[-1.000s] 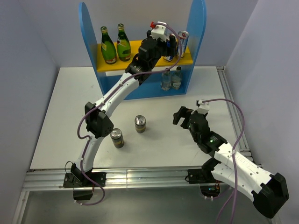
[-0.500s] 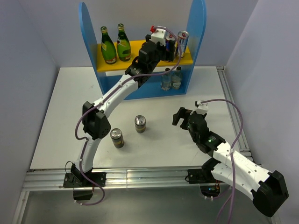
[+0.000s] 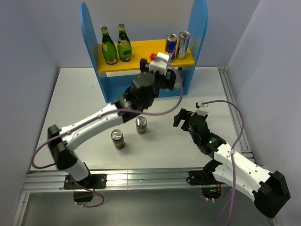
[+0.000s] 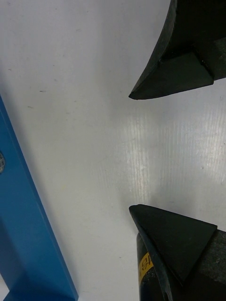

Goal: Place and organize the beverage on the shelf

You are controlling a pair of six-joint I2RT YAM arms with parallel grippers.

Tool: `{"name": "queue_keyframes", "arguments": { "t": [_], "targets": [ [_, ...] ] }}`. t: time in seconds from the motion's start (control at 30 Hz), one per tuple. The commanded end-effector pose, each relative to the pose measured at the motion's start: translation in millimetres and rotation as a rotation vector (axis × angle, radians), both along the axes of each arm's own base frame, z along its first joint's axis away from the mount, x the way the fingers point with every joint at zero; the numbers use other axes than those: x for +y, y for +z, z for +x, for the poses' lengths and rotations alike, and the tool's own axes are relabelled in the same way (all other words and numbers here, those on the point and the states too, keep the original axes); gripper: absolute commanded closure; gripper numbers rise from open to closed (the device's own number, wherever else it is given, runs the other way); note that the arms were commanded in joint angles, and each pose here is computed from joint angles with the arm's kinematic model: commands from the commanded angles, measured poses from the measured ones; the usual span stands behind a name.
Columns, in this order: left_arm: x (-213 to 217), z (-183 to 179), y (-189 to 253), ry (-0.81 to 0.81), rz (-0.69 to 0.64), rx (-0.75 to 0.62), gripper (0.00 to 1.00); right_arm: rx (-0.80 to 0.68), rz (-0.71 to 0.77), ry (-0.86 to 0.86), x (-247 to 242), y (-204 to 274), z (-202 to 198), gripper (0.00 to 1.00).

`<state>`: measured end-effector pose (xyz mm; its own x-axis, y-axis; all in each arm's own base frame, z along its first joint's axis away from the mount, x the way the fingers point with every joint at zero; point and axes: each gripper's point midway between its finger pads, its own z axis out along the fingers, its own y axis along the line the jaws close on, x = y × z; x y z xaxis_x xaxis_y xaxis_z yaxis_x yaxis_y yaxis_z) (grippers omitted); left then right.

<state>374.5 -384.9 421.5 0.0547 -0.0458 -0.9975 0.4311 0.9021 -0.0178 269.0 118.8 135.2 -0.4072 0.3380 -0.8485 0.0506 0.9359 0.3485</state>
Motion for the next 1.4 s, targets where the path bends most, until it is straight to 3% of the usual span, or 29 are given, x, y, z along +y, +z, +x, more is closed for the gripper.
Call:
{"name": "queue_keyframes", "arguments": {
  "t": [0.0, 0.03, 0.1, 0.17, 0.2, 0.27, 0.3, 0.33, 0.37, 0.4, 0.47, 0.57, 0.8, 1.0, 1.03, 1.07, 1.37],
  "targets": [
    [46, -47, -10, 0.181, 0.036, 0.006, 0.06, -0.05, 0.018, 0.01, 4, 8, 3, 0.01],
    [63, -57, -23, 0.26, 0.047, 0.035, 0.06, -0.056, 0.025, 0.023, 6, 10, 3, 0.01],
    [74, -95, -53, 0.268, 0.0, 0.104, 0.07, -0.09, 0.039, 0.077, 16, 16, 1, 0.01],
    [95, -131, -87, 0.281, 0.04, 0.169, 0.08, -0.123, 0.065, 0.219, 40, 23, -6, 0.01],
    [100, -144, -98, 0.292, -0.045, 0.222, 0.08, -0.152, 0.083, 0.278, 54, 30, -10, 0.0],
    [117, -180, -127, 0.276, 0.02, 0.265, 0.08, -0.165, 0.06, 0.346, 68, 33, -16, 0.0],
    [115, -191, -135, 0.269, -0.069, 0.314, 0.06, -0.175, 0.059, 0.367, 75, 38, -18, 0.0],
    [130, -202, -154, 0.278, 0.031, 0.328, 0.05, -0.161, 0.034, 0.408, 87, 32, -23, 0.0],
    [123, -218, -160, 0.265, -0.049, 0.365, 0.04, -0.161, 0.026, 0.42, 92, 35, -24, 0.0],
    [125, -227, -166, 0.266, -0.048, 0.38, 0.04, -0.132, 0.0, 0.431, 98, 26, -24, 0.0],
    [136, -252, -187, 0.3, -0.009, 0.415, 0.04, -0.124, -0.027, 0.453, 108, 25, -28, 0.0],
    [116, -282, -217, 0.239, 0.109, 0.431, 0.01, -0.1, -0.063, 0.489, 123, 19, -33, 0.0],
    [116, -296, -259, 0.261, 0.091, 0.449, 0.01, -0.064, -0.089, 0.556, 153, 9, -40, 0.0],
    [140, -285, -252, 0.181, -0.029, 0.454, 0.01, -0.052, -0.139, 0.607, 188, 2, -42, 0.0],
    [137, -286, -242, 0.147, -0.112, 0.48, 0.01, -0.053, -0.137, 0.621, 194, 2, -44, 0.0],
    [145, -283, -250, 0.137, -0.067, 0.461, 0.01, -0.057, -0.132, 0.618, 199, 4, -42, 0.0],
    [173, -267, -271, 0.102, -0.125, 0.465, 0.01, -0.037, -0.184, 0.539, 224, -20, -16, 0.0]
  ]
}}
